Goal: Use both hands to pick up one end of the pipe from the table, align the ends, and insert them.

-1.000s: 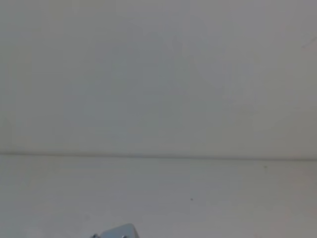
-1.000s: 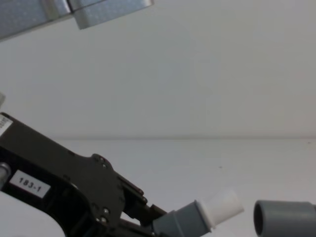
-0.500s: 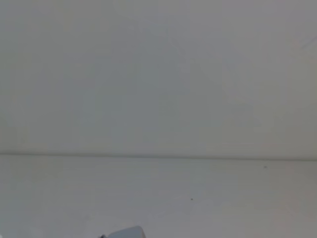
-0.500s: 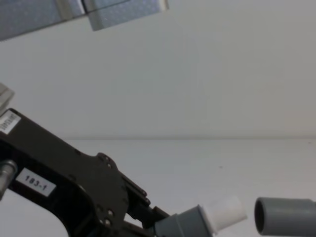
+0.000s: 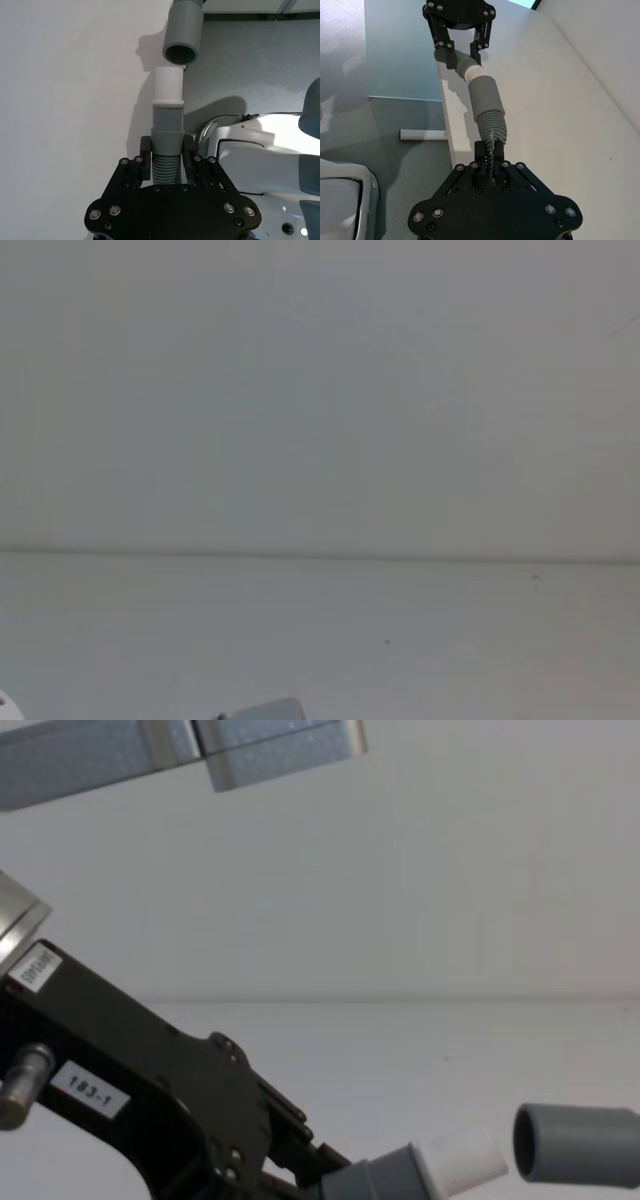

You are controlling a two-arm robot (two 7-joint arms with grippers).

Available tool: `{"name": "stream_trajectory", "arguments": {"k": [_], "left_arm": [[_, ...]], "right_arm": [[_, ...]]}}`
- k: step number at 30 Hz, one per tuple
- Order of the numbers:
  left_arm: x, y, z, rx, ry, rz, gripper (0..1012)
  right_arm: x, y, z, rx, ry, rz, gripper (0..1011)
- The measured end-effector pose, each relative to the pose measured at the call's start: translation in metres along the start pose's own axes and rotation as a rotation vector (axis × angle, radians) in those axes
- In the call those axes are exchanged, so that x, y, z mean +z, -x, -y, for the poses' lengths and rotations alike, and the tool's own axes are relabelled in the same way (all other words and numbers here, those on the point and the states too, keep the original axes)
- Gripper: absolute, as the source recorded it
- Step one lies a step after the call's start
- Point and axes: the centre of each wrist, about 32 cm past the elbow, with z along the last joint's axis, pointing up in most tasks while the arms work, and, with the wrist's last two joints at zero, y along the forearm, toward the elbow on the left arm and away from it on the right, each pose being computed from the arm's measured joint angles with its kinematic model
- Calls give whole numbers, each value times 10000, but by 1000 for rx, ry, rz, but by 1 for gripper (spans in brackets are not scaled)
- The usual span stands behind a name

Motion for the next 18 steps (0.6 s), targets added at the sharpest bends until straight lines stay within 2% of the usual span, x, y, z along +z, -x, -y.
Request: {"name": "stream_trajectory", "arguments": {"k": [18], "left_arm": [[28, -40, 20, -6, -15, 3, 333]], "right_arm": [[-20, -13, -34, 14, -9, 2, 69]]}}
